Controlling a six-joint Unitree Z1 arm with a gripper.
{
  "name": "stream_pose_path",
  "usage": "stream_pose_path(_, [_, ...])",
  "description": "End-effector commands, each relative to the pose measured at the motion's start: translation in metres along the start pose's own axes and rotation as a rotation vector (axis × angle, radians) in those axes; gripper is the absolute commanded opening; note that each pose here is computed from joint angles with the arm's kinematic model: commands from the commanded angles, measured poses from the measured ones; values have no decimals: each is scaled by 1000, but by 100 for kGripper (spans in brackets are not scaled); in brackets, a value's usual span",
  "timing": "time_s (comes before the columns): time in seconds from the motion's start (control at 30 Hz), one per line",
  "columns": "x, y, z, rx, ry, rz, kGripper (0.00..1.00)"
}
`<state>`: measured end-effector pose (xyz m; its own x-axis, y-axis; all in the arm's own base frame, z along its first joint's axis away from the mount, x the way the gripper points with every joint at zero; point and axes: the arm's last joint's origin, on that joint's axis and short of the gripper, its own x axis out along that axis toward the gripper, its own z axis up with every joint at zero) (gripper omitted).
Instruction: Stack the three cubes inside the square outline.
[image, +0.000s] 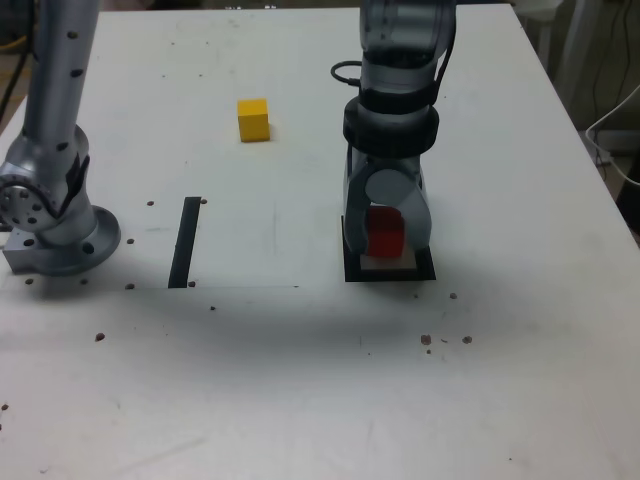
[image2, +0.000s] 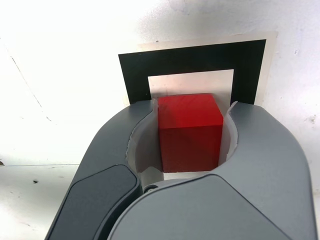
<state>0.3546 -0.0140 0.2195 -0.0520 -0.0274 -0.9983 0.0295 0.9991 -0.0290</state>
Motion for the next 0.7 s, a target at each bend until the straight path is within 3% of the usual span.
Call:
stream_pose_path(0.0, [-5, -1, -1, 0, -18, -1, 26])
stream_pose_path(0.2, [-5, -1, -2, 1, -35, 1, 30])
stream_pose_path(0.43, [-3, -1, -4, 1, -25, -2, 59])
stream_pose_path(0.67, [-3, -1, -4, 6, -27, -2, 75])
